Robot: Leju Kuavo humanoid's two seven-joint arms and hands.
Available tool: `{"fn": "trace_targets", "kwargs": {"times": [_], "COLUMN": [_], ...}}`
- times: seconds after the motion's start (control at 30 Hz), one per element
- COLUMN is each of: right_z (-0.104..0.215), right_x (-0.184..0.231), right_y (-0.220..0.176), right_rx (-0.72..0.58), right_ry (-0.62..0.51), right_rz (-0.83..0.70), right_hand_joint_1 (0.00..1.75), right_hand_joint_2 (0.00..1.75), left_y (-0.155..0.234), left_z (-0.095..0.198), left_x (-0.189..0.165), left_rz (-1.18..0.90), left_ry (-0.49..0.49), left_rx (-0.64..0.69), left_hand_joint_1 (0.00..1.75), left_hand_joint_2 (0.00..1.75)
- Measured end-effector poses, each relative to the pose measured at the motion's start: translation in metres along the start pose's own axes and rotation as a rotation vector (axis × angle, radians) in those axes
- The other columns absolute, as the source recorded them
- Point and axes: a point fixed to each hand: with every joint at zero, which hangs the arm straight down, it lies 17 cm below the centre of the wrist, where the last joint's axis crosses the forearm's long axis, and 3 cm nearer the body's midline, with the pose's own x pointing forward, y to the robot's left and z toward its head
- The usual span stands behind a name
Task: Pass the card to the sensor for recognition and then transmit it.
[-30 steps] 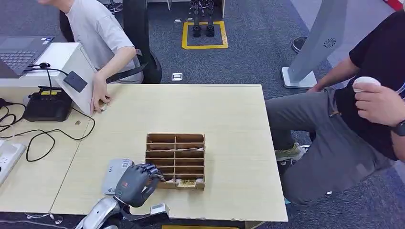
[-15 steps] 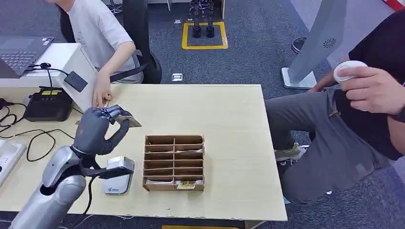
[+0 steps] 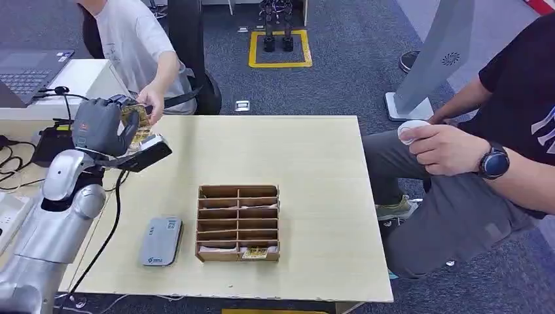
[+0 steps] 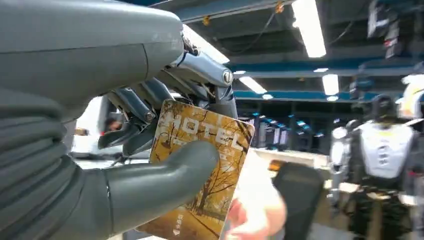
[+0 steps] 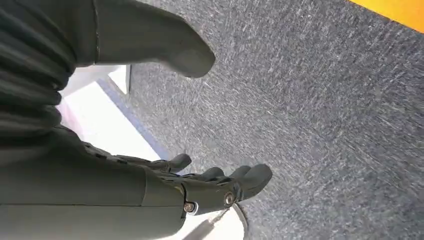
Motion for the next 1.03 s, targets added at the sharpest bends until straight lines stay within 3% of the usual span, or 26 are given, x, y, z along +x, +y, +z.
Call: {"fn": "trace_targets", "kwargs": {"times": [0.37,0.4,0.43,0.47,0.63,0.67,1.03], "right_z": [0.000,0.000,0.000,0.000,0.000,0.000,0.000], "right_x": [0.001,0.001,0.001,0.001,0.001,0.001,0.000], "right_y": [0.000,0.000,0.000,0.000,0.000,0.000,-0.001], "right_rx": [-0.003,-0.003,-0.003,-0.003,-0.003,-0.003,-0.009], "right_ry": [-0.007,-0.007,-0.007,-0.007,-0.007,-0.007,-0.002], "right_rz": [0.009,0.009,0.009,0.009,0.009,0.009,-0.004], "right_hand_joint_1": [0.00,0.00,0.00,0.00,0.00,0.00,0.00], "right_hand_joint_2": [1.75,1.75,1.75,1.75,1.75,1.75,1.75], "left_y": [-0.045,-0.046,-0.048,-0.049,-0.056,-0.057,-0.046], "left_z": [0.010,0.011,0.011,0.011,0.013,0.013,0.018], "left_x": [-0.013,-0.013,-0.013,-0.014,-0.013,-0.013,-0.018], "left_rz": [0.005,0.007,0.009,0.009,0.035,0.037,0.016], "left_ry": [0.063,0.065,0.067,0.069,0.079,0.080,0.080], "left_rx": [-0.090,-0.093,-0.096,-0.098,-0.117,-0.120,-0.043], "left_hand_joint_1": [1.75,1.64,0.33,1.52,1.47,0.00,0.00], "left_hand_joint_2": [1.75,1.75,1.75,1.75,1.75,1.75,1.75]}}
